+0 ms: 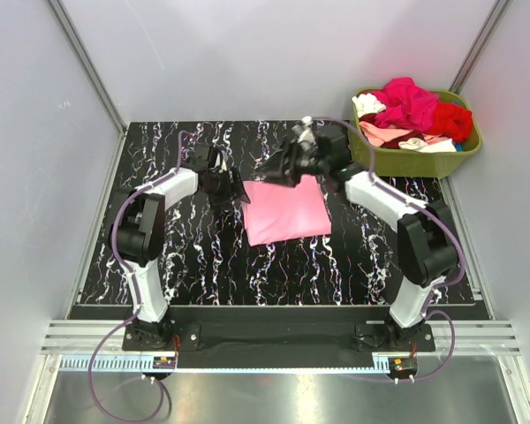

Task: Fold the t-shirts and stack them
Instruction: Fold the tshirt, then neatly place the folded tshirt to the corner

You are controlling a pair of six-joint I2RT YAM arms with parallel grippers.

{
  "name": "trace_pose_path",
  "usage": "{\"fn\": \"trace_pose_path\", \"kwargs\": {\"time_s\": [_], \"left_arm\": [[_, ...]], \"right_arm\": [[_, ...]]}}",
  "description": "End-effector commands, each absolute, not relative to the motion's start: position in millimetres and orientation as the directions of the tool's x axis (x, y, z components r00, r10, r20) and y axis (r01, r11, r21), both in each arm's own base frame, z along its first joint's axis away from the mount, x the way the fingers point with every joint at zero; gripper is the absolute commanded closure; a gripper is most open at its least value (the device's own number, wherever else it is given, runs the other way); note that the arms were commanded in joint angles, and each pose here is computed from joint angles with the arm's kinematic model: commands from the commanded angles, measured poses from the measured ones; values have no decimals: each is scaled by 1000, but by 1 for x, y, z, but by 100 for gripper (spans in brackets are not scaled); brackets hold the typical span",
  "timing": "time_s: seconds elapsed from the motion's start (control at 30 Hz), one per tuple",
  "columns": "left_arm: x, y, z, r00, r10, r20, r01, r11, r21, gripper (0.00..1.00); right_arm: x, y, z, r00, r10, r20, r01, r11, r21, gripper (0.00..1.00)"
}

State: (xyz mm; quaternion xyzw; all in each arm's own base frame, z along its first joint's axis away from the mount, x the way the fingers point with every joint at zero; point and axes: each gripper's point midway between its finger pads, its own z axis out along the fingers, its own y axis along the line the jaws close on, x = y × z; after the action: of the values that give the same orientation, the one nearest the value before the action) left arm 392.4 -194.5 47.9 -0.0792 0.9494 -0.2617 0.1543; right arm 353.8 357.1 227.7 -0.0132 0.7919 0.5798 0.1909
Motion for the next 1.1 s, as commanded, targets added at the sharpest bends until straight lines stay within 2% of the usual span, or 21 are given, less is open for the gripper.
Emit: {"fn": "trace_pose_path", "kwargs": {"time_s": [0.0, 0.03, 0.13, 0.2, 0.23, 0.3, 0.33, 0.37, 0.4, 0.43, 0.47, 0.5, 0.53, 0.6, 0.63, 0.77, 0.8, 0.83, 0.87, 1.07], "left_arm": [[395, -192, 72, -910, -251, -330, -39, 844, -535, 19], [396, -192, 72, -905, -254, -341, -35, 843, -536, 16], [389, -200, 69, -905, -246, -347, -15, 834, -551, 16], [388, -203, 63, -908, -240, -342, -15, 836, -548, 17], [389, -206, 62, -908, -237, -345, -9, 834, -551, 20], [389, -209, 53, -914, -237, -328, -18, 834, -552, 23], [390, -211, 51, -915, -236, -327, -16, 831, -557, 26], [390, -212, 46, -918, -237, -316, -23, 830, -557, 28], [390, -214, 44, -919, -237, -314, -22, 827, -561, 31], [393, -216, 44, -918, -238, -316, -17, 821, -570, 34], [393, -217, 38, -923, -238, -303, -23, 820, -572, 42], [393, -219, 36, -925, -236, -298, -24, 818, -575, 45], [394, -220, 30, -929, -232, -289, -26, 819, -574, 47], [395, -221, 24, -932, -226, -284, -26, 821, -570, 55], [396, -222, 19, -935, -223, -274, -29, 821, -571, 58], [402, -227, 17, -941, -193, -278, 4, 814, -581, 81], [403, -226, 17, -942, -185, -280, 11, 817, -577, 93], [403, -219, 15, -945, -183, -271, -4, 835, -550, 97], [411, -215, 21, -940, -165, -300, 21, 847, -531, 100], [442, -147, 32, -928, -101, -359, 13, 953, -303, 100]], "right_arm": [[381, 306, 185, -953, 228, -198, -88, 417, 905, 34], [384, 300, 180, -954, 222, -204, -92, 429, 899, 35], [374, 285, 161, -955, 225, -193, -69, 465, 883, 36], [366, 281, 164, -939, 241, -244, -102, 483, 870, 36], [353, 275, 146, -945, 240, -223, -76, 500, 862, 36], [343, 271, 158, -924, 250, -288, -141, 478, 867, 36], [323, 265, 139, -934, 248, -256, -110, 483, 868, 36], [319, 264, 145, -916, 257, -306, -163, 459, 873, 36], [306, 261, 162, -896, 268, -355, -216, 436, 874, 36], [282, 253, 139, -909, 273, -314, -169, 445, 879, 35], [276, 249, 141, -893, 290, -345, -197, 438, 877, 34], [264, 244, 153, -872, 307, -381, -233, 425, 875, 34], [244, 236, 131, -886, 318, -338, -178, 439, 881, 33], [227, 230, 139, -858, 347, -378, -218, 421, 880, 32], [215, 225, 127, -865, 354, -355, -190, 424, 886, 32], [211, 214, 140, -808, 401, -431, -240, 445, 863, 24], [212, 213, 141, -797, 408, -445, -251, 447, 859, 23], [210, 212, 132, -801, 415, -432, -232, 450, 862, 23], [212, 213, 134, -792, 421, -442, -251, 436, 864, 23], [214, 219, 123, -823, 394, -410, -229, 432, 872, 25]]}}
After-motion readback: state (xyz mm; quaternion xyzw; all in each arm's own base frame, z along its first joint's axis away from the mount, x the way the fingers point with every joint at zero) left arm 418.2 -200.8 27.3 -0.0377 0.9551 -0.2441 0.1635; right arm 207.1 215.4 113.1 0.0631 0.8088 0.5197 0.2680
